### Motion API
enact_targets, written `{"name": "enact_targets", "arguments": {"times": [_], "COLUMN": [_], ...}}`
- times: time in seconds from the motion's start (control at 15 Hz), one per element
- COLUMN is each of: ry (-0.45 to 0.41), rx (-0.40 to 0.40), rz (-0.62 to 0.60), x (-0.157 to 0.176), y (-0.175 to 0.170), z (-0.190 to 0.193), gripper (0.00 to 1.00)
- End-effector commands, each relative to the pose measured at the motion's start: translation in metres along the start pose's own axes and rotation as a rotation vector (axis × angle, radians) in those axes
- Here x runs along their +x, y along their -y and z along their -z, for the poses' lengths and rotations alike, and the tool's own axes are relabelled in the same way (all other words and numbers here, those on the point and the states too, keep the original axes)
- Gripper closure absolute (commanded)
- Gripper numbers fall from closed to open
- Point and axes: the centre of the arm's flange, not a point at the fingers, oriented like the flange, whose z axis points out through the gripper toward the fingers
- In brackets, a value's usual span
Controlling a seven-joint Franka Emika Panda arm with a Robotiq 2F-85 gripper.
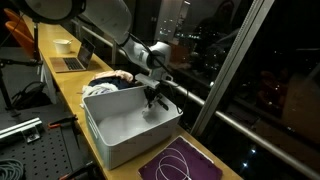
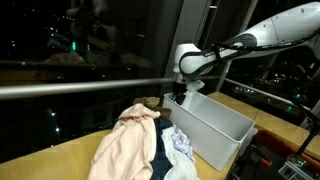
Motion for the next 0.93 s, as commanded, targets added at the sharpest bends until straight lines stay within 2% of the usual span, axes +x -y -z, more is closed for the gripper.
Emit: {"name": "enact_targets", "arguments": {"times": [0.0,0.2,0.47,0.73,0.87], "ry": [-0.051,-0.11,-0.147,-0.109,-0.081], "rx": [-0.126,-0.241,-0.334,-0.354,-0.342], "rz": [-0.033,-0.028,0.044,0.127,0.161], "x": [-0.038,-0.043,-0.041,-0.043,-0.043], "y": [0.024,0.072,0.182,0.314,0.372], "z": [0.085,0.144,0.194,0.195,0.177], "gripper": [0.99,0.99,0.99,0.99,0.99]}}
